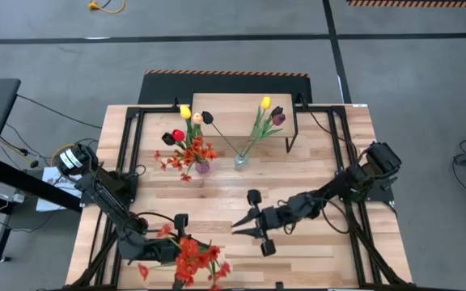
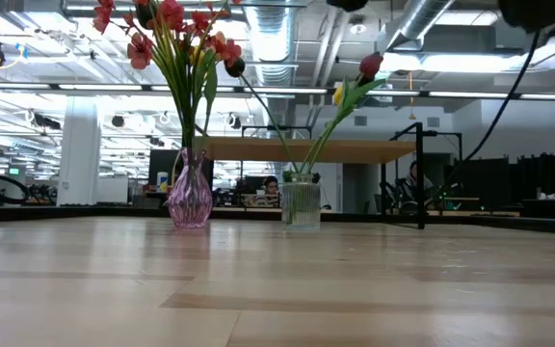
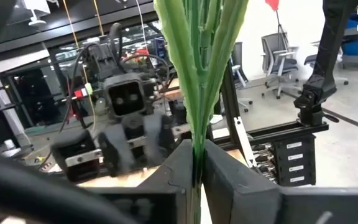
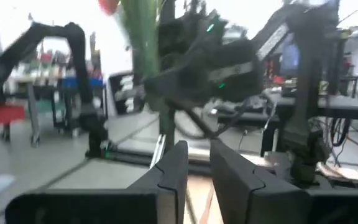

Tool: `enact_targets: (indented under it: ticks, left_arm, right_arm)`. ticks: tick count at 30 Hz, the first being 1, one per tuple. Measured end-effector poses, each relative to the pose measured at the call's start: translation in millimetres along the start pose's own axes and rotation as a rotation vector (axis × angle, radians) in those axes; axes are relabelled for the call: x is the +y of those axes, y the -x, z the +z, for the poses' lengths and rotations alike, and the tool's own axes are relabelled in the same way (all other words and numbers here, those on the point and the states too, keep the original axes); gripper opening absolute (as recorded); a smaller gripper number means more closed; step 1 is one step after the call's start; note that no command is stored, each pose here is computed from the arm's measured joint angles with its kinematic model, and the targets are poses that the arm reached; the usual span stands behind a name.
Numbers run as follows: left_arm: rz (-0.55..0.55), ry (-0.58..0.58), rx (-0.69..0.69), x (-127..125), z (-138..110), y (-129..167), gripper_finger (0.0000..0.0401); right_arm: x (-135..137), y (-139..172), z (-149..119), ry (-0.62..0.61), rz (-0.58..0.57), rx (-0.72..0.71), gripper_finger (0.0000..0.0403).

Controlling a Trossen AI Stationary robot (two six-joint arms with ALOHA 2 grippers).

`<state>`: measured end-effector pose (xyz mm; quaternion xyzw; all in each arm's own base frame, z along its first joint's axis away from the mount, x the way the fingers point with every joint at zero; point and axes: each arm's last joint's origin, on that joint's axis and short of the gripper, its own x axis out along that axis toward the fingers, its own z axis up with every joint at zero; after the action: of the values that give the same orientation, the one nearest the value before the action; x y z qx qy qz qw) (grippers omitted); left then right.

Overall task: Pick and place flowers into a vace then onto a shelf
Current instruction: Put the orange flower into the transparent vase

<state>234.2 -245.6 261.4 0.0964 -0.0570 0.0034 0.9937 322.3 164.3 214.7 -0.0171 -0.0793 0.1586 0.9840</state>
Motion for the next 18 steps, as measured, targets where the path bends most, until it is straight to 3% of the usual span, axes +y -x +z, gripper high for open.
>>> enact_targets:
  ticks: [6,18]
  left_arm:
    - [0.004,-0.003,0.021,2,-3,-3,0.0003]
    - [-0.060,0.048,0.057,17,-16,-23,0.0003]
  right_arm:
    - [17,-8,11,0.100,0.032,0.004,0.0094]
    - [19,-21,9,0.113,-0.049,0.052,0.0218]
